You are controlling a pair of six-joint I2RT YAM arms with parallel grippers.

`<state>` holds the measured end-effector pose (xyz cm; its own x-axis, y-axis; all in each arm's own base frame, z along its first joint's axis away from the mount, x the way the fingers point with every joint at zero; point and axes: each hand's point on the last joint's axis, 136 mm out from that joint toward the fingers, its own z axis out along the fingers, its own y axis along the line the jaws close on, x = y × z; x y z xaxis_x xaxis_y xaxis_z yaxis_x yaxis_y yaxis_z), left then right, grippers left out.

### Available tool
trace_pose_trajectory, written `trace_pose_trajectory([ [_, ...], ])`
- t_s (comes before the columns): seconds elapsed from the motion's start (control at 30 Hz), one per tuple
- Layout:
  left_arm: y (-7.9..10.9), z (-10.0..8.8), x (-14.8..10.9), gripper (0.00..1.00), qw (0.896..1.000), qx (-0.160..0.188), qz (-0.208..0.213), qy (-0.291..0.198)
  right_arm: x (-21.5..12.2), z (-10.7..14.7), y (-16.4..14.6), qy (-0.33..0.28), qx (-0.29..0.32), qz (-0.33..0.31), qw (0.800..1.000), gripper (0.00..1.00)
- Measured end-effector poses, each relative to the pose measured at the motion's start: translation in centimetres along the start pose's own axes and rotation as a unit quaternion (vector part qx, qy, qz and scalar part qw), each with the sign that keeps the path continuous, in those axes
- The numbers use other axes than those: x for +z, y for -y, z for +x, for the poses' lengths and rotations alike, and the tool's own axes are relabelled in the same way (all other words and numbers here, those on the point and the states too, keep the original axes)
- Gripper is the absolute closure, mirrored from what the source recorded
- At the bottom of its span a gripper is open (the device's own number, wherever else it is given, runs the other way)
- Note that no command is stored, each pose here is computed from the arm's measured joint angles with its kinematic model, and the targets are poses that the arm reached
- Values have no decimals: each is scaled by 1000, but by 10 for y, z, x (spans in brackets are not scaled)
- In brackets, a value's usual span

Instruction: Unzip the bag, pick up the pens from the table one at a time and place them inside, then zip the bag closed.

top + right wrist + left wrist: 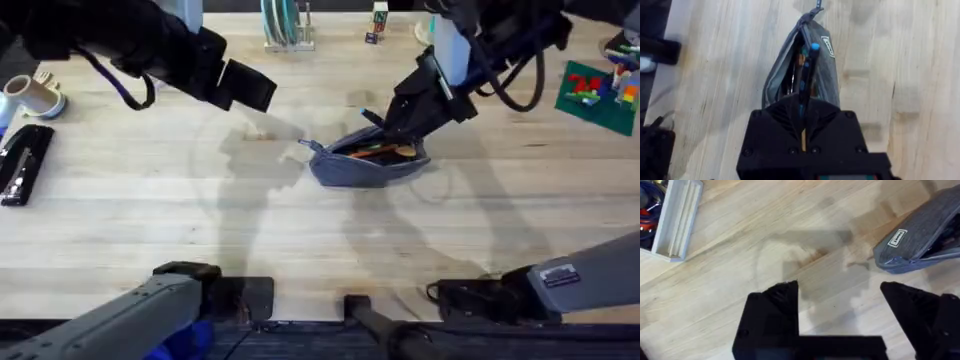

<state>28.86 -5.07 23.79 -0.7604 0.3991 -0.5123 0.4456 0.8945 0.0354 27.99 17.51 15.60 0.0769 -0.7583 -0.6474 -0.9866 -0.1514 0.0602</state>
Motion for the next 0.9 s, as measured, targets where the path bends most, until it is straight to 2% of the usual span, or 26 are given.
trace_pose_trajectory([
  [0.07,0,0,0,8,1000,0,0,0,2,1,1,2,2,-2,1000,967],
  [0.23,0,0,0,8,1000,0,0,0,2,-1,0,8,1,-3,1000,841],
  [0.43,0,0,0,8,1000,0,0,0,2,-3,0,13,2,-5,1000,588],
  [0.7,0,0,0,8,1000,0,0,0,2,-4,-1,14,4,-5,1000,563],
  [0.83,0,0,0,8,1000,0,0,0,1,-3,-5,14,11,-14,1000,502],
  [0.87,0,0,0,8,1000,0,0,0,1,-3,-7,13,15,-17,1000,456],
  [0.9,0,0,0,8,1000,0,0,0,1,-3,-9,13,20,-21,999,339],
])
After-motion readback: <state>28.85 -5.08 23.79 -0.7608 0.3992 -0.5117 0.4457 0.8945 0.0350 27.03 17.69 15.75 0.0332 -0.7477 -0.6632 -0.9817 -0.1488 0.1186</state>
